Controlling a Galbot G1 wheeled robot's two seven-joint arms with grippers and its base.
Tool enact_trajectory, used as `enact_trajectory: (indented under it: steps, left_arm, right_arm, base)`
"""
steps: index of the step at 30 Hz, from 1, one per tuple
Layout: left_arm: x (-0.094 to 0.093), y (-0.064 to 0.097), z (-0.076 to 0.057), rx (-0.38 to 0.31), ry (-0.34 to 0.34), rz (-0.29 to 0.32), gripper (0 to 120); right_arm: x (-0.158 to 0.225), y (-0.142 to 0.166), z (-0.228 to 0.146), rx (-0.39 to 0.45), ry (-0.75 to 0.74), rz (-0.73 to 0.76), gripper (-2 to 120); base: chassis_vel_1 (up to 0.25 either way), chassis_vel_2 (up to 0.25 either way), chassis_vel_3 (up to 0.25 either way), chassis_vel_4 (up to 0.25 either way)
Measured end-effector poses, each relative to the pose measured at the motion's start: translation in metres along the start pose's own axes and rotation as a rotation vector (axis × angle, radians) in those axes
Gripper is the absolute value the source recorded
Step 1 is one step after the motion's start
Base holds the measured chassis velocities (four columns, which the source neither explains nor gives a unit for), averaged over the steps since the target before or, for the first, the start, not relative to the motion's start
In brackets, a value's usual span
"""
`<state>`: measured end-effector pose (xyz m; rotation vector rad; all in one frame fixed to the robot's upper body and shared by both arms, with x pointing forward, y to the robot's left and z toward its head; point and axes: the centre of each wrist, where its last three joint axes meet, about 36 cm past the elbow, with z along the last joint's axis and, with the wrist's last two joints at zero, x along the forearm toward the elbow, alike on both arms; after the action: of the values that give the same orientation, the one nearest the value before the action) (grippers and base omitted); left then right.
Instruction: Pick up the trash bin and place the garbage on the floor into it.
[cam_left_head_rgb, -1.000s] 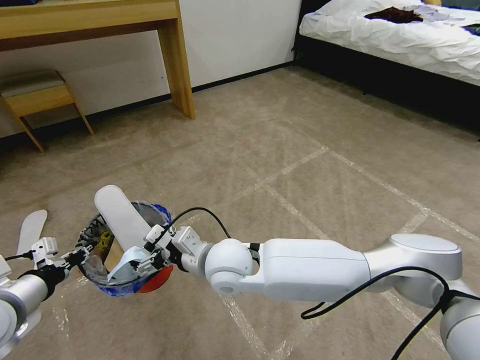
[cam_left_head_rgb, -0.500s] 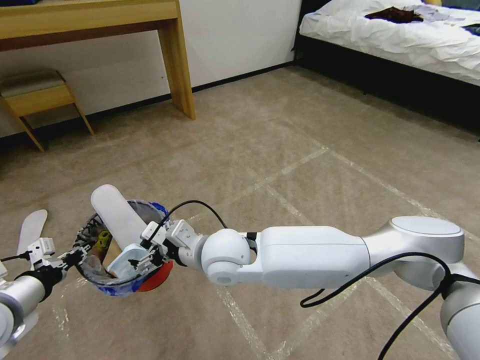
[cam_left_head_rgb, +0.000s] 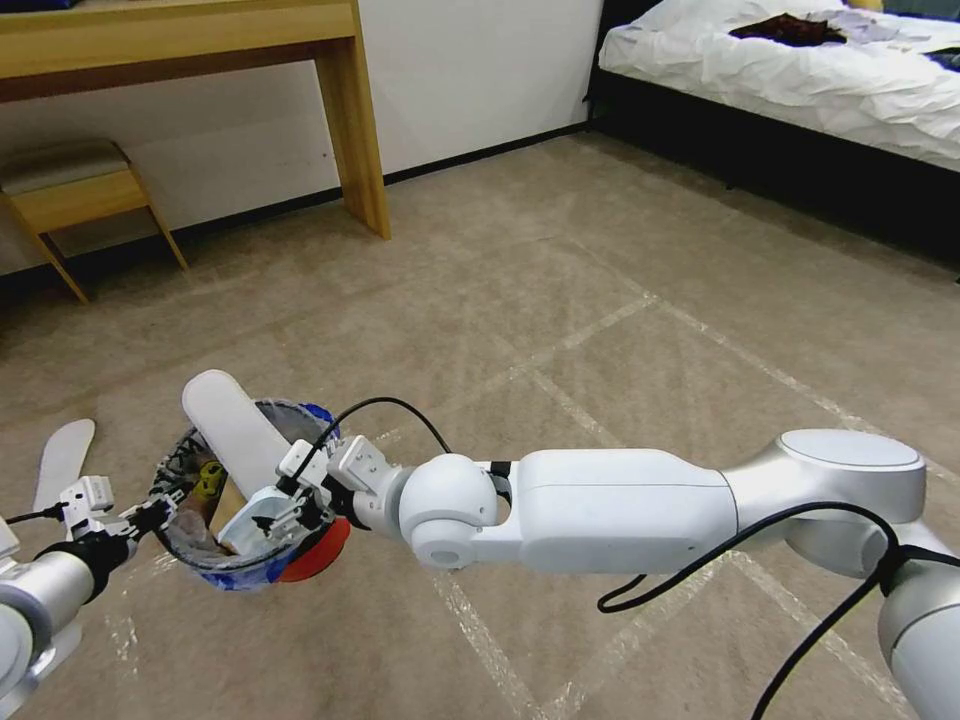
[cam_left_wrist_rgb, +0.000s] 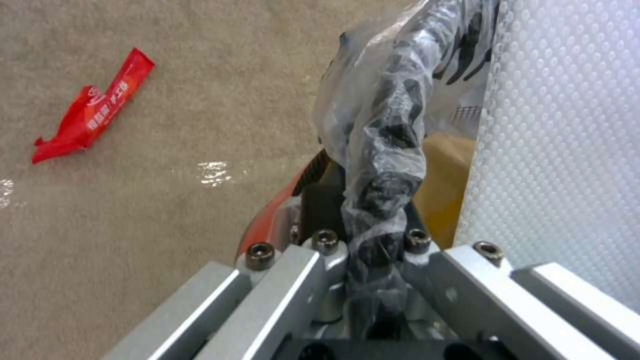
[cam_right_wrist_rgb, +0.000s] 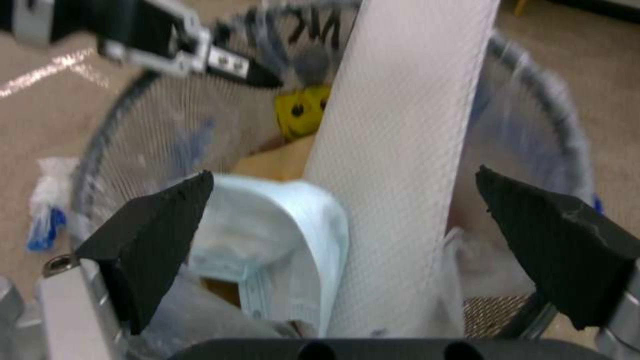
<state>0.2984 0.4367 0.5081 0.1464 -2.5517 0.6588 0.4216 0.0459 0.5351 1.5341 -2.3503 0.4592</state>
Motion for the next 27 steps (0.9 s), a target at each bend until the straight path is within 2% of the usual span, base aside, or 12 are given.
enact_trajectory:
  steps: [9, 18, 27]
  left_arm:
    - [0.001, 0.006, -0.003, 0.004, -0.006, -0.017, 0]
    - [0.003, 0.007, -0.003, 0.004, -0.011, -0.024, 0]
    - [0.008, 0.010, -0.006, 0.002, -0.025, -0.046, 0]
  right_arm:
    - [0.014, -0.006, -0.016, -0.024, -0.062, 0.022, 100]
    - [0.027, -0.030, -0.043, -0.080, -0.177, 0.085, 100]
    - [0.053, -0.073, -0.055, -0.244, -0.424, 0.190, 100]
  base:
    - [0.000, 0.000, 0.000, 0.000]
    - [0.000, 0.000, 0.000, 0.000]
    - [0.000, 0.000, 0.000, 0.000]
